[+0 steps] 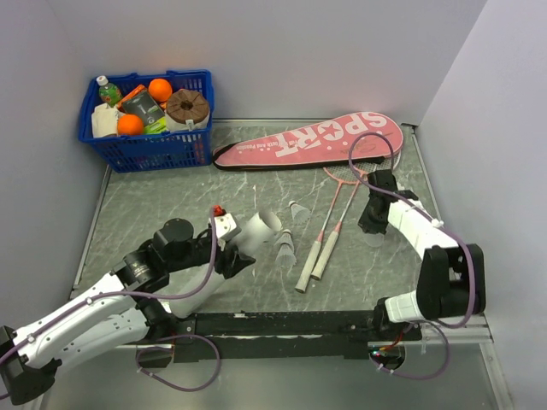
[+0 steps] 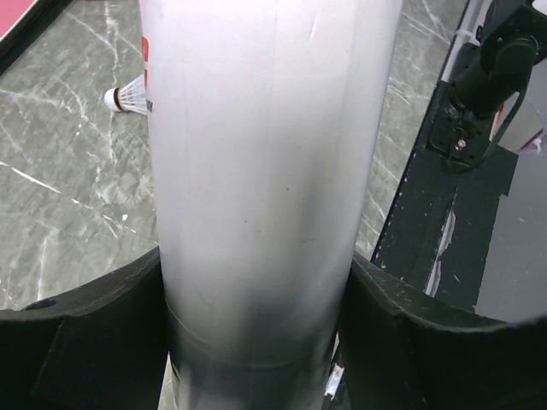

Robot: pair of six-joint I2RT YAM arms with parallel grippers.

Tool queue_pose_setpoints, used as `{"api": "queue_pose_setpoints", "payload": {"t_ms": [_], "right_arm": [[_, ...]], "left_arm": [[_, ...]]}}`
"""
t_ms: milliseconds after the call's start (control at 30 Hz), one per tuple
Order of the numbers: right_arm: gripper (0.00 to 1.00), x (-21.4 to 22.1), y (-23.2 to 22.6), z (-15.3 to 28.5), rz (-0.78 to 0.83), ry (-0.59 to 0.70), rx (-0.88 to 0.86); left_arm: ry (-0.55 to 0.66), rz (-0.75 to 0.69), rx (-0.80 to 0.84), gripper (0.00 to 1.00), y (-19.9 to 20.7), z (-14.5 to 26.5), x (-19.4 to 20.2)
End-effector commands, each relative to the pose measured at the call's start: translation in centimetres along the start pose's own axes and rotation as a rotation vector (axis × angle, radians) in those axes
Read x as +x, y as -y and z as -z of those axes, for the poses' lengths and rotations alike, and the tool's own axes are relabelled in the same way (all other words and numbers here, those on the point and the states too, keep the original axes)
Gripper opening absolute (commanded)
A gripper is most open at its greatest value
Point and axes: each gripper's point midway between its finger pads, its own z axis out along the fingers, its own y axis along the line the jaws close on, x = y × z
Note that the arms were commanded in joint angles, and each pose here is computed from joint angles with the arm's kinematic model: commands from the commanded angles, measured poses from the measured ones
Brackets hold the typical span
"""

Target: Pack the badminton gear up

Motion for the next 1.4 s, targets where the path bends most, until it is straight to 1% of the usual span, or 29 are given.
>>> {"api": "queue_pose_setpoints", "payload": {"t_ms": [0,67,200,233,300,333,400,433,467,533,600,667,700,800,833,900,967,1000,1133,1367], "right_arm": [[0.00,-2.0,0.7,-1.9,-0.077,0.057,0.067],[0.13,-1.8,1.0,-2.7,-0.088,0.041,0.090],[0.29,-2.0,0.2,-3.1,-0.094,0.035,0.055],[0.37,-2.1,-0.1,-3.0,-0.095,0.040,0.038],[0.47,-2.5,-0.4,-2.7,-0.096,0.052,0.026],[0.50,-2.8,-0.5,-2.3,-0.098,0.060,0.018],[0.50,-2.9,-1.3,-1.5,-0.091,0.070,-0.021],[0.51,-3.3,-1.8,-0.5,-0.090,0.098,-0.054],[0.51,-3.4,-2.6,0.1,-0.085,0.109,-0.094],[0.55,-3.2,-4.4,1.6,-0.061,0.133,-0.168],[0.57,-2.3,-6.8,2.8,-0.029,0.109,-0.246],[0.59,-1.5,-8.6,3.3,-0.041,0.078,-0.295],[0.61,-0.5,-10.3,4.1,-0.022,0.051,-0.356],[0.67,0.5,-13.4,5.4,-0.087,0.032,-0.467],[0.67,1.0,-14.3,5.8,-0.091,0.020,-0.495],[0.67,0.9,-15.7,6.1,-0.130,0.025,-0.543],[0.68,1.3,-16.6,6.1,-0.140,0.029,-0.564],[0.68,1.1,-17.3,6.1,-0.169,0.038,-0.582],[0.68,1.1,-18.6,5.4,-0.224,0.056,-0.574],[0.68,2.1,-21.0,3.7,-0.281,-0.001,-0.563]], "left_arm": [[0.107,0.021,-0.030,0.01,-0.1,0.9,-3.6],[0.122,0.026,-0.034,0.01,-0.1,1.0,-3.7],[0.122,0.037,-0.028,0.01,0.0,1.0,-3.8],[0.121,0.043,-0.027,0.01,0.1,0.9,-3.7],[0.125,0.054,-0.020,0.06,0.2,0.7,-3.7],[0.124,0.057,-0.018,0.10,0.2,0.6,-3.6],[0.118,0.061,-0.027,0.09,0.0,0.6,-3.7],[0.113,0.061,-0.035,0.03,-0.1,0.5,-3.6],[0.114,0.059,-0.052,0.01,-0.4,0.6,-3.7],[0.119,0.056,-0.063,0.01,-0.6,0.8,-3.9],[0.129,0.054,-0.070,0.01,-0.7,0.8,-4.0],[0.129,0.050,-0.079,0.01,-0.8,0.9,-4.0],[0.132,0.047,-0.086,0.01,-0.9,1.0,-4.1],[0.145,0.039,-0.101,0.06,-1.2,1.3,-4.2],[0.148,0.038,-0.107,0.06,-1.3,1.3,-4.2],[0.169,0.037,-0.141,0.01,-1.8,1.8,-4.6],[0.188,0.033,-0.166,0.01,-2.1,2.1,-4.9],[0.199,0.031,-0.166,0.01,-2.1,2.3,-4.9],[0.207,0.024,-0.178,0.01,-2.3,2.5,-5.0],[0.200,0.028,-0.192,0.01,-2.6,2.3,-5.0]]}}
